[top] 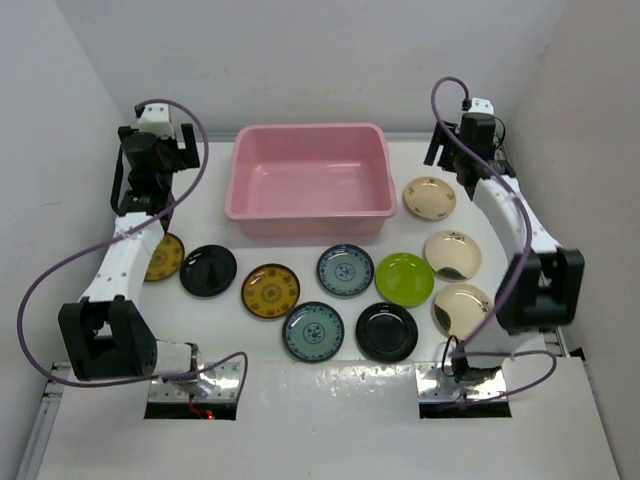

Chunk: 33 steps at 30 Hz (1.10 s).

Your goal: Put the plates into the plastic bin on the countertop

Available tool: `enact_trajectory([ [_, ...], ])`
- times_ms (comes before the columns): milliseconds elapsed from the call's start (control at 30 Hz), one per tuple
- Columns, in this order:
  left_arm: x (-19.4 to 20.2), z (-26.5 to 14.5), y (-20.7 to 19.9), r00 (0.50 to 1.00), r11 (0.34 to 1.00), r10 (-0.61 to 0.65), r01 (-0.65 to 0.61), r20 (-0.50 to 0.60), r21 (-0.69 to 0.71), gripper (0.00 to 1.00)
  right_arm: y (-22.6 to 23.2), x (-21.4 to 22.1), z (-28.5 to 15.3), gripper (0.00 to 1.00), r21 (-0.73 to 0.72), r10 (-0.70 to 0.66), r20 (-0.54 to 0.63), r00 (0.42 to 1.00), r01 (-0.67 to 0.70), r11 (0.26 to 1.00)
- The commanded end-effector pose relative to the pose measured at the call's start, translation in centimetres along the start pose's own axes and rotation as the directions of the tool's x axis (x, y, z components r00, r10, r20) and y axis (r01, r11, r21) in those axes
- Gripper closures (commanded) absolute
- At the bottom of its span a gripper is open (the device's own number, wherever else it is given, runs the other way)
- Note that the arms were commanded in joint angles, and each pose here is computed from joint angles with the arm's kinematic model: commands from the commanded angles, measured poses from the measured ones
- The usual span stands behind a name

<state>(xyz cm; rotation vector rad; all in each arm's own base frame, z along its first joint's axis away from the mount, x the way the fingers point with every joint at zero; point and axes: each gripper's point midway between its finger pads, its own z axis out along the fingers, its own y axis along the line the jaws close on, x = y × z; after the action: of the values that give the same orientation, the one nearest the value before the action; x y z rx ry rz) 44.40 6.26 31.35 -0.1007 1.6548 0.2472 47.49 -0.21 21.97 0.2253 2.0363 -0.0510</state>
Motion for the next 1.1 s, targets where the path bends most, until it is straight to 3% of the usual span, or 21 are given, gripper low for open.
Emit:
enact_trajectory([
  [0, 4.9, -0.3, -2.1, 0.968, 0.978, -0.051, 0.098, -0.244, 0.185, 0.0, 0.8, 6.1, 3.7, 0.29, -0.098, 0.288, -0.329, 0.899, -0.336, 0.937],
  [33, 4.7, -1.1, -3.5, 0.957, 0.94, -0.051, 0.143, -0.286, 0.311, 0.04, 1.8, 6.9, 3.9, 0.32, -0.116, 0.39, -0.403, 0.828, -0.469, 0.875],
  [67, 5.0, -1.4, -4.0, 0.949, 0.916, -0.038, 0.158, -0.313, 0.368, 0.08, 0.7, 6.9, 4.8, 0.34, -0.119, 0.438, -0.411, 0.799, -0.524, 0.843],
  [100, 6.2, -1.2, -4.5, 0.942, 0.89, 0.013, 0.142, -0.336, 0.433, 0.18, 1.4, 9.4, 6.2, 0.34, -0.14, 0.454, -0.492, 0.743, -0.582, 0.801],
  [133, 6.1, -1.8, -4.6, 0.933, 0.861, 0.029, 0.16, -0.36, 0.483, 0.24, -0.4, 9.7, 6.9, 0.34, -0.084, 0.526, -0.491, 0.695, -0.638, 0.765],
  [267, 7.7, -0.7, -0.8, 0.904, 0.915, 0.047, 0.132, -0.425, 0.381, 0.48, -4.1, 12.6, 8.5, 0.33, 0.046, 0.581, -0.455, 0.675, -0.634, 0.772],
  [333, 7.7, -0.6, 0.8, 0.905, 0.93, 0.063, 0.1, -0.421, 0.354, 0.49, -6.1, 13.2, 8.7, 0.35, 0.091, 0.602, -0.428, 0.674, -0.631, 0.771],
  [500, 9.0, -0.6, 5.5, 0.89, 0.97, 0.048, 0.066, -0.454, 0.232, 0.42, -8.4, 14.7, 9.3, 0.4, 0.163, 0.616, -0.42, 0.666, -0.613, 0.773],
  [700, 12.4, -2.3, 9.6, 0.842, 0.987, -0.013, 0.096, -0.539, 0.127, 0.4, -8.4, 18.8, 12.0, 0.52, 0.197, 0.687, -0.484, 0.542, -0.697, 0.689],
  [833, 14.2, -3.9, 12.2, 0.821, 0.99, -0.049, 0.113, -0.568, 0.078, 0.4, -7.7, 19.6, 13.1, 0.58, 0.171, 0.685, -0.492, 0.538, -0.712, 0.681],
  [967, 16.0, -5.1, 13.7, 0.802, 0.989, -0.064, 0.129, -0.594, 0.067, 0.4, -7.9, 20.2, 13.6, 0.83, 0.182, 0.693, -0.481, 0.537, -0.712, 0.678],
  [1000, 16.4, -5.4, 13.8, 0.799, 0.989, -0.062, 0.131, -0.598, 0.072, 0.4, -8.2, 20.1, 13.7, 1.0, 0.191, 0.7, -0.47, 0.538, -0.712, 0.676],
  [1067, 17.2, -6.0, 14.8, 0.789, 0.99, -0.078, 0.134, -0.609, 0.047, 0.39, -8.3, 18.9, 13.5, 1.0, 0.189, 0.703, -0.452, 0.549, -0.712, 0.676],
])
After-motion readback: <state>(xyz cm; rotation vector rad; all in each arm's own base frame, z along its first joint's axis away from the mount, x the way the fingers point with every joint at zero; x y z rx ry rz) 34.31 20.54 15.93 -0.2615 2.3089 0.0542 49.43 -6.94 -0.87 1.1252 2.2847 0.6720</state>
